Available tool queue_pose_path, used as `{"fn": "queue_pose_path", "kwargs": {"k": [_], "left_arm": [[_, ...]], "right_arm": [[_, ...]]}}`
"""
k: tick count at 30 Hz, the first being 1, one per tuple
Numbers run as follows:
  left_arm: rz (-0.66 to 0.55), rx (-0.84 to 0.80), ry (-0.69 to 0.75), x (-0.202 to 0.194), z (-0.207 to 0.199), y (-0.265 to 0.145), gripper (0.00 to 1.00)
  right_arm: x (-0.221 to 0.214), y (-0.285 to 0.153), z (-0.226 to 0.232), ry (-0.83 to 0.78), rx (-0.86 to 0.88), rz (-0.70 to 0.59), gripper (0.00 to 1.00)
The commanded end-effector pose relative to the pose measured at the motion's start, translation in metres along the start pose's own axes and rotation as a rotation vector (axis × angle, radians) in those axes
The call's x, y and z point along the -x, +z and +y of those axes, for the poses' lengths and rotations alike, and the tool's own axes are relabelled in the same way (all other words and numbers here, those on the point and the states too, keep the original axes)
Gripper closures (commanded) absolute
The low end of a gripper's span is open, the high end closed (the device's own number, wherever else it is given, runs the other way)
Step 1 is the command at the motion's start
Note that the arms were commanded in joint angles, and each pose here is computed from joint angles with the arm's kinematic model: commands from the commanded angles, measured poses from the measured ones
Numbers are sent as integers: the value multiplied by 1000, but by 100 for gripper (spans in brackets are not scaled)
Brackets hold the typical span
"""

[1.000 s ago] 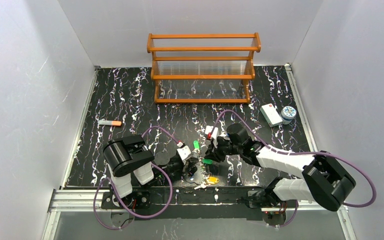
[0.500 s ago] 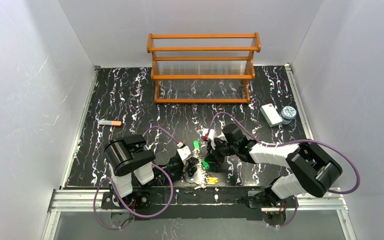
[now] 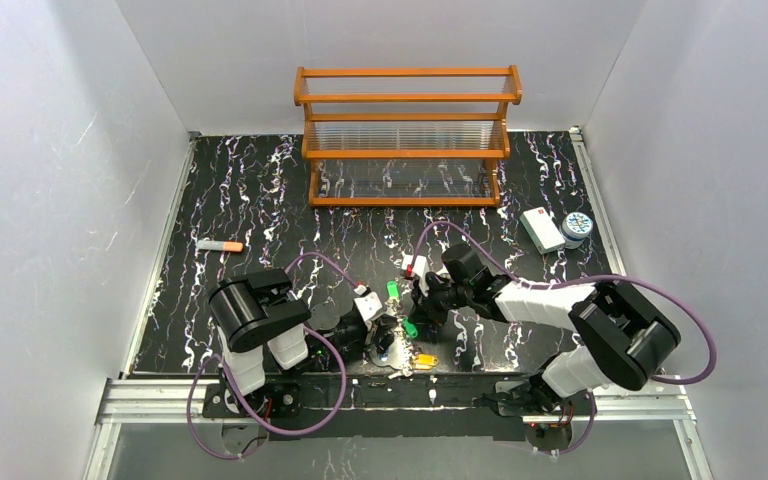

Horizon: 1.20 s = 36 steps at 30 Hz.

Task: Put the keys on the keyring
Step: Adjust the key on the keyring.

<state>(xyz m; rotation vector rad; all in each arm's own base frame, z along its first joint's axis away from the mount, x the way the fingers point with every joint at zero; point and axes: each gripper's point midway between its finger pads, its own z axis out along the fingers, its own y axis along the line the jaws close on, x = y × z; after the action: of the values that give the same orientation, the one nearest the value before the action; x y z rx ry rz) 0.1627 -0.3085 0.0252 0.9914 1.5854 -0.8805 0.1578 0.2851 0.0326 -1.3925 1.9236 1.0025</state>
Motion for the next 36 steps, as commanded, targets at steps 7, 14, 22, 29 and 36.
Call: {"fn": "queue_pose_path", "kwargs": {"k": [7,14,22,29,36], "left_arm": [[-146,-24,44,35,-3,5,100],[-143,-26,43,34,-4,4,100],[-146,-29,44,35,-5,3,100],[-147,-30,47,36,-5,3,100],[-144,-29,45,34,-5,3,100]], "right_arm": [[41,-8,16,-236,75,-158,77],[35,4,18,-262,147,-133,78],[28,4,16,-342,143,-138,78],[32,3,11,-366,112,-142,80],[31,3,6,-379,100,-123,78]]}}
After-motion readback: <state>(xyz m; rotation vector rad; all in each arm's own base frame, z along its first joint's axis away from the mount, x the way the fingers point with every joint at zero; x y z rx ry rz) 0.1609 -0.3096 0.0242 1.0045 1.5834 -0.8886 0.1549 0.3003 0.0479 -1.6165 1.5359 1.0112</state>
